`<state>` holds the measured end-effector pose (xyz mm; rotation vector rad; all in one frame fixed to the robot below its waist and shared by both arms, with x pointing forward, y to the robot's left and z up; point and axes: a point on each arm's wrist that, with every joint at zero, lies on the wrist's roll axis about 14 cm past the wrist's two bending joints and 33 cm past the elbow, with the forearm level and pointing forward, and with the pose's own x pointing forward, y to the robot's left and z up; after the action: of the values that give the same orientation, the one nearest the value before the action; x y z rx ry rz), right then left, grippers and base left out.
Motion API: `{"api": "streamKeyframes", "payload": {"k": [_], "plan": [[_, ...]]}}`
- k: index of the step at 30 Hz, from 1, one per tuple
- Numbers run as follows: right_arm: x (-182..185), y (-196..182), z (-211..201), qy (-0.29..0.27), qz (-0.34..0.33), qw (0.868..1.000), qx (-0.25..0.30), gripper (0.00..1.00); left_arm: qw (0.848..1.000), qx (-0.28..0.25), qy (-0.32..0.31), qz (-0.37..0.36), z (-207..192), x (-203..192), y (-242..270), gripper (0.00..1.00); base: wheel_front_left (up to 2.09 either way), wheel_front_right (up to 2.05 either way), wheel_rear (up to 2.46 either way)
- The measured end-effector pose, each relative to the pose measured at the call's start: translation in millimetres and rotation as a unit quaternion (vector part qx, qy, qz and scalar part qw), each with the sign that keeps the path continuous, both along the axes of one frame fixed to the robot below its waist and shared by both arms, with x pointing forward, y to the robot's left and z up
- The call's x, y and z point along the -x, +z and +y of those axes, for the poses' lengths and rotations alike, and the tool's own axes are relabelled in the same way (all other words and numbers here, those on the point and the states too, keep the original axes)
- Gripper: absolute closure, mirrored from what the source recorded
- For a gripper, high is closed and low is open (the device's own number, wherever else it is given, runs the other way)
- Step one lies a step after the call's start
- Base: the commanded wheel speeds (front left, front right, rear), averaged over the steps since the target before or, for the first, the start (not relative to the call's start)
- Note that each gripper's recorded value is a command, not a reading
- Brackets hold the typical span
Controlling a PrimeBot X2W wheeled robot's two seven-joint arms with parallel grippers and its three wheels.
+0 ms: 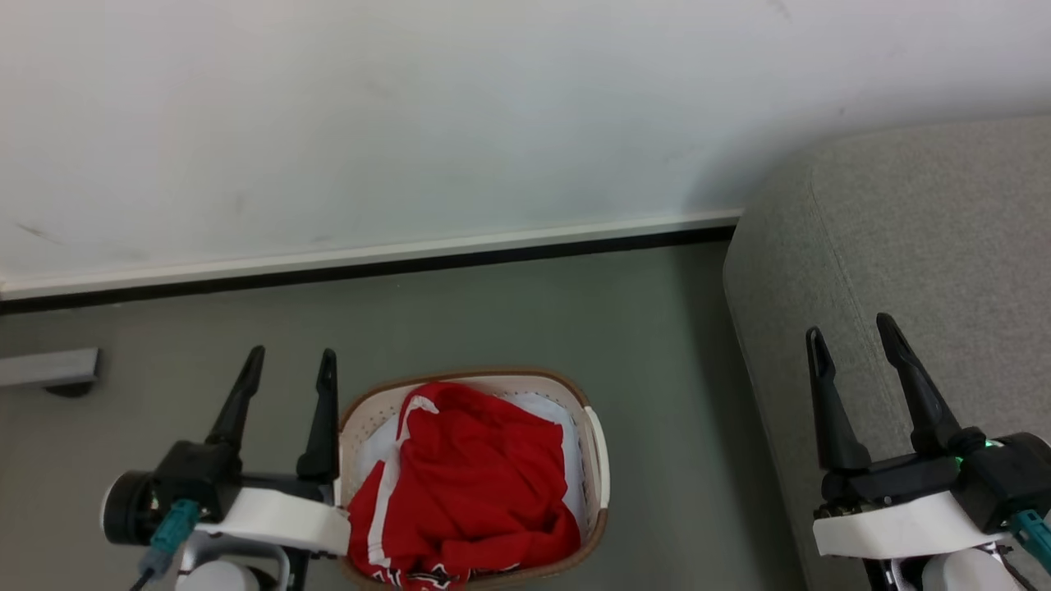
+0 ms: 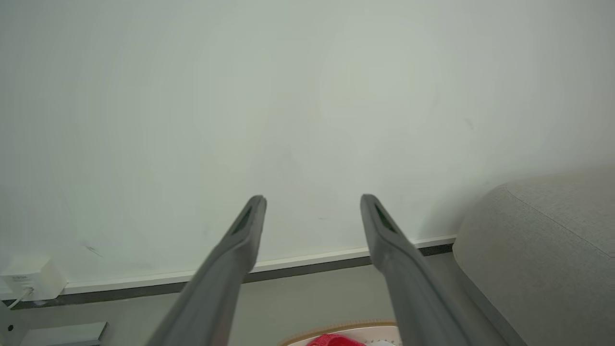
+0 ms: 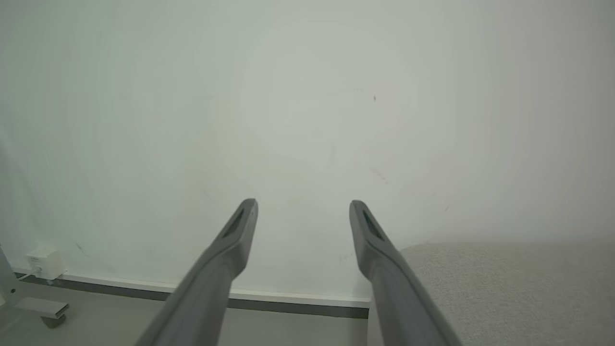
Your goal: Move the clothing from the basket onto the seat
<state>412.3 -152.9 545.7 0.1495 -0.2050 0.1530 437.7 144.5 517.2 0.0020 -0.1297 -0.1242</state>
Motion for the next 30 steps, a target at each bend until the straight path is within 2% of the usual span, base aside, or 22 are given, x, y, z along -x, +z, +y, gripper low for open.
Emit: {"api": "streamKeyframes", "payload": {"k": [8, 15, 23, 30], "plan": [[-22.9, -9.4, -11.0, -0.015, 0.006, 1.0, 0.004, 0.0, 0.998, 0.017, -0.023, 0.063, -14.1, -34.6, -50.2, 0.0, 0.0, 0.0, 0.0], [-40.0, -22.8, -23.0, -0.029, 0.018, 0.999, -0.007, 0.0, 0.987, 0.008, -0.054, 0.15, -26.9, -57.6, -118.7, 0.0, 0.0, 0.0, 0.0], [-52.2, -34.8, -42.8, -0.054, 0.028, 0.998, -0.012, 0.0, 0.954, -0.024, -0.12, 0.272, -60.4, -62.2, -207.6, 0.0, 0.0, 0.0, 0.0], [-59.8, -43.6, -54.4, -0.067, 0.035, 0.997, -0.012, 0.0, 0.91, -0.064, -0.191, 0.361, -100.1, -61.0, -263.1, 0.0, 0.0, 0.0, 0.0]]}}
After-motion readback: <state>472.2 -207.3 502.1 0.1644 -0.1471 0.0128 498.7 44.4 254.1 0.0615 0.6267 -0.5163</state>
